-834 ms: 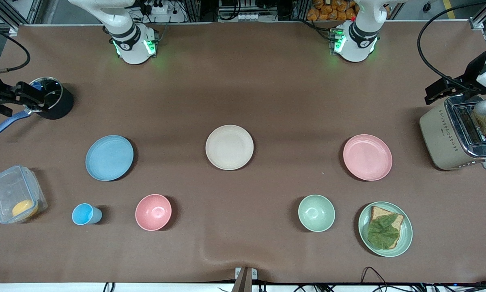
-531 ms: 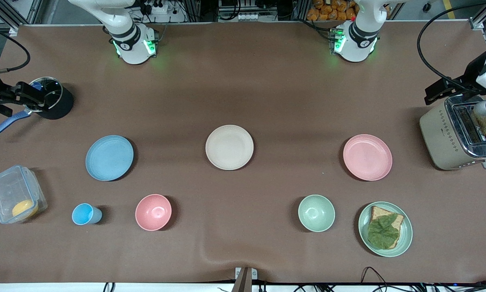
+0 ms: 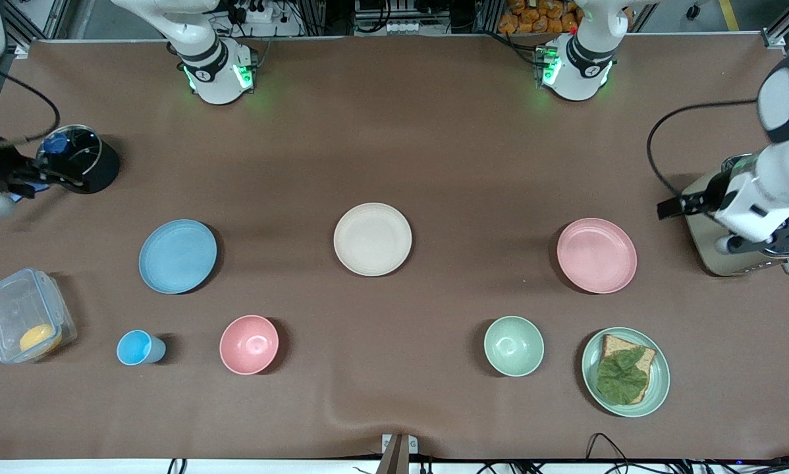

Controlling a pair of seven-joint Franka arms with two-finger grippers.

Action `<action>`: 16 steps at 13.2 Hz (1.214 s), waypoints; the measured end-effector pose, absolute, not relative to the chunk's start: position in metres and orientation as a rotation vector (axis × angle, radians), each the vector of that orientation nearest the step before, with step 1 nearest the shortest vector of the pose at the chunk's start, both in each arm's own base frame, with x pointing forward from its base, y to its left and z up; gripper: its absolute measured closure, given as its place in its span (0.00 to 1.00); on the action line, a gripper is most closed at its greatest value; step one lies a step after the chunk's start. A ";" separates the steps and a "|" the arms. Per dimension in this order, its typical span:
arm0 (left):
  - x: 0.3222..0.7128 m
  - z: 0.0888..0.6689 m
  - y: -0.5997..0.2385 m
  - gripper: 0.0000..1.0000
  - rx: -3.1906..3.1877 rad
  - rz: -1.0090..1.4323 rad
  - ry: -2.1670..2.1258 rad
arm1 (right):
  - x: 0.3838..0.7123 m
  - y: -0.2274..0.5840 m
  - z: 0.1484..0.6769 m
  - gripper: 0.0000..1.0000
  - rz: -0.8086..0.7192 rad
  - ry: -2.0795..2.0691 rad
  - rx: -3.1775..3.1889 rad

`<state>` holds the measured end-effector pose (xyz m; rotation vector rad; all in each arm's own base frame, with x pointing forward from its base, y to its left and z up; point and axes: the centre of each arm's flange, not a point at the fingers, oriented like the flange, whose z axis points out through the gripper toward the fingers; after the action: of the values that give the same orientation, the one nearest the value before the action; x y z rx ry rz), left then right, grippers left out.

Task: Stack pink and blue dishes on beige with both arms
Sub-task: 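Reach the left gripper to the pink plate while the right gripper reaches blue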

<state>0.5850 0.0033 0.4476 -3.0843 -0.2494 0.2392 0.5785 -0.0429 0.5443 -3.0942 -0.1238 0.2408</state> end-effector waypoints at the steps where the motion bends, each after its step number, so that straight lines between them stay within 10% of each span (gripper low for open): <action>1: 0.582 0.417 0.018 0.00 -3.091 0.224 -0.257 | 0.590 -0.052 0.512 0.00 0.286 -0.102 -3.086; 11: 0.561 0.221 0.068 0.01 -3.133 0.367 -0.275 | 0.614 -0.122 0.221 0.00 0.498 0.069 -3.027; 16: 0.565 0.199 0.068 0.25 -3.140 0.390 -0.275 | 0.605 -0.145 0.180 0.00 0.530 0.095 -3.006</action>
<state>0.5645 0.0682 0.1990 -3.1396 -0.2754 0.3903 0.6052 -0.1448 0.1799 -3.0064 0.0952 0.5295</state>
